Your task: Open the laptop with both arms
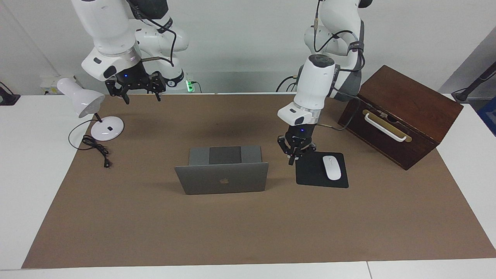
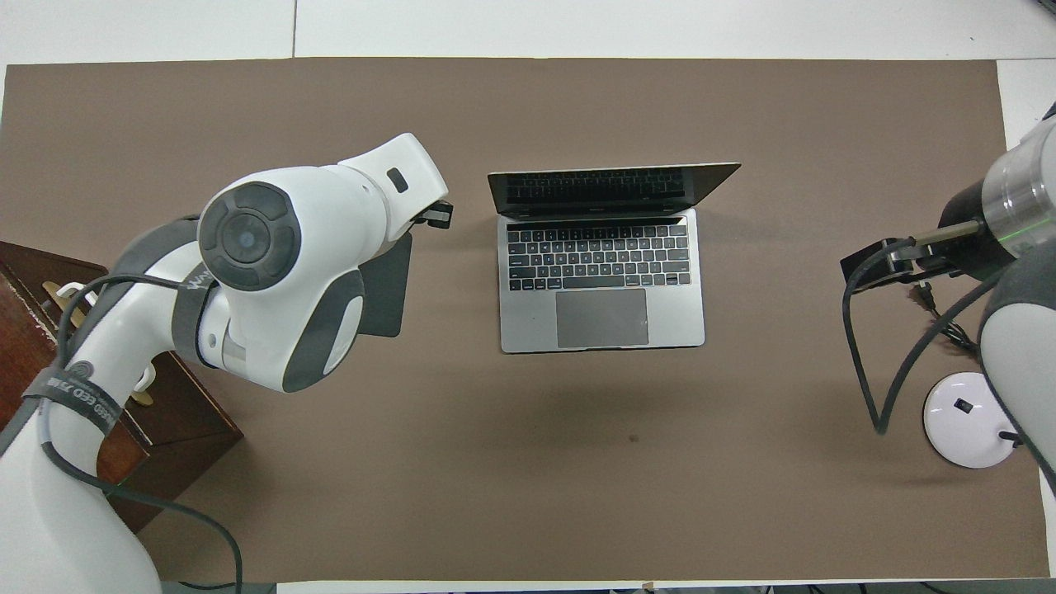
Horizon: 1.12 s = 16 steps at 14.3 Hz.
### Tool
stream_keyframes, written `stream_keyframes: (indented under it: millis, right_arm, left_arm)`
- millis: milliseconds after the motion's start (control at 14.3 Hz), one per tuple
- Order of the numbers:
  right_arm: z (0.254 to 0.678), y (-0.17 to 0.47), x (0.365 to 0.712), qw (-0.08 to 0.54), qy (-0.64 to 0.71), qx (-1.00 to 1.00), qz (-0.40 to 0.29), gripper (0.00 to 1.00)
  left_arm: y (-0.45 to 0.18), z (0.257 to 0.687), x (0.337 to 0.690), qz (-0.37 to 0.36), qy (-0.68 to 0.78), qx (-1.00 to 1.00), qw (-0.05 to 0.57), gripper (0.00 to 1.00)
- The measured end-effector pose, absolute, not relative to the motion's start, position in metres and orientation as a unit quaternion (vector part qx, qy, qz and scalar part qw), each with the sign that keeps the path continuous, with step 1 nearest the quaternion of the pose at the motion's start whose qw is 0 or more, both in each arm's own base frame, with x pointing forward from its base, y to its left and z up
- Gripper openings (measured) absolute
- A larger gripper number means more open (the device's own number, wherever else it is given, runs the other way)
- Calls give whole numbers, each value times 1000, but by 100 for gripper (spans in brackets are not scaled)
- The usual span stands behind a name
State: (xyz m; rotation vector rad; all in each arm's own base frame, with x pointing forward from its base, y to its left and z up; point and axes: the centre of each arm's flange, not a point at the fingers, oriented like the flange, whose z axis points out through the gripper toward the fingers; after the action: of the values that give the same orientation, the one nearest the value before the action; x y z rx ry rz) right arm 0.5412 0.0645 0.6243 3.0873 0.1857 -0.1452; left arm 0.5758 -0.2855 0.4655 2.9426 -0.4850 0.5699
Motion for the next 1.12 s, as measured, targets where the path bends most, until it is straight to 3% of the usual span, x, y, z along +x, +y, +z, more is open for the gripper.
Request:
stream_keyframes:
  millis: [489,1117]
  right_arm:
    - [626,39,543,22,37,998,-45,100]
    - [618,31,537,22,29,996,-78,100]
  left_arm:
    - [-201,531,600,151,-155,975,51,1]
    - [-56,591,583,86,-145,985,31,1]
